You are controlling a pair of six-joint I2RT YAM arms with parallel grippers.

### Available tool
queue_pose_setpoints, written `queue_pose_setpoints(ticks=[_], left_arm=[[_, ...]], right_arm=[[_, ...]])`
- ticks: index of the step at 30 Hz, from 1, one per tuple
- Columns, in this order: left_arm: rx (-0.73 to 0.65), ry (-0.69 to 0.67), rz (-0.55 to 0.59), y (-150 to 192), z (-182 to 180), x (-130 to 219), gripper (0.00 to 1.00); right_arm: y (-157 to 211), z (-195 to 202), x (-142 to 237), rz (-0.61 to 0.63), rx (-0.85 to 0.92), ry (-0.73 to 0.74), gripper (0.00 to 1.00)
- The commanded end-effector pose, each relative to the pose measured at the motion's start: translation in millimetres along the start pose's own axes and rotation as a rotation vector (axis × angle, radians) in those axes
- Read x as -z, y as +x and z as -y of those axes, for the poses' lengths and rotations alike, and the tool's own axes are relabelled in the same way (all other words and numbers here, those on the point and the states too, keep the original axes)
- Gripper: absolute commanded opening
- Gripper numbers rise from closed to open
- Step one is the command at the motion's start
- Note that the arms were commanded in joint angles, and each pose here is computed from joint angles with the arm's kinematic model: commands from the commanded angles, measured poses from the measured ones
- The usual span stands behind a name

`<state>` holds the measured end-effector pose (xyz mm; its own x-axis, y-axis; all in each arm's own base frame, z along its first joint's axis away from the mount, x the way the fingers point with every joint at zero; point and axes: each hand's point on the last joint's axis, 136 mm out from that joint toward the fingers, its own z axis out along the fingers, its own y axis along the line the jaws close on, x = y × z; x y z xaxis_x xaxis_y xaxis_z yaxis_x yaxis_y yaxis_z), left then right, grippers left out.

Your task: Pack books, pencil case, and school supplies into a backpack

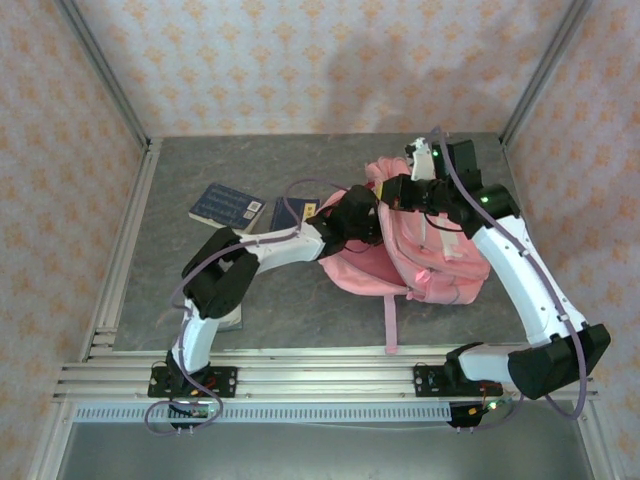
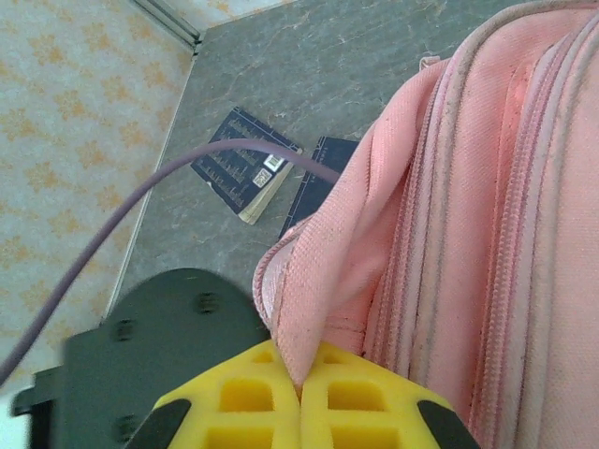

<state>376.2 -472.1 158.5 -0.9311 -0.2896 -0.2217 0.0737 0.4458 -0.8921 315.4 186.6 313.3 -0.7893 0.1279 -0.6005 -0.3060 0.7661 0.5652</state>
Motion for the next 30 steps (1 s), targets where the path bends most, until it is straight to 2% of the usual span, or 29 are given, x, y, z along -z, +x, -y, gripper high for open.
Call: queue_pose_setpoints(ticks=[1,3,5,9,15,21,30], left_arm=[[-0.034,0.014,-0.031,2.5,10.2,-10.5,0.46],[-0.076,0.020,-0.063,9.2,20.3,-7.1,0.61],[-0.136,-0.002,-0.069,12.6,27.0,3.7,0.69],[-0.221,-0.066,-0.048,9.5,31.8,34.1,0.76],[-0.229,-0.140,-0.003,-2.1,25.3,78.0,0.79],[-0.234,-0.172,0.042,-15.3,18.8,122.0,0.78],[-0.327,-0.317,0.205,-43.5,16.9,206.0,0.76]], right_arm=[[-24.0,-19.1,7.9,0.105,0.058,-0.075,0.00],[-20.6,-14.1,5.4,0.094,0.064,-0.056,0.00],[-19.2,-9.4,5.3,0.094,0.075,-0.032,0.00],[-17.8,-0.3,6.6,0.105,0.087,0.015,0.00],[-17.1,12.7,6.2,0.116,0.080,0.078,0.00],[-13.8,28.7,2.9,0.119,0.072,0.147,0.00],[-2.1,72.3,-19.6,0.075,0.052,0.306,0.00]])
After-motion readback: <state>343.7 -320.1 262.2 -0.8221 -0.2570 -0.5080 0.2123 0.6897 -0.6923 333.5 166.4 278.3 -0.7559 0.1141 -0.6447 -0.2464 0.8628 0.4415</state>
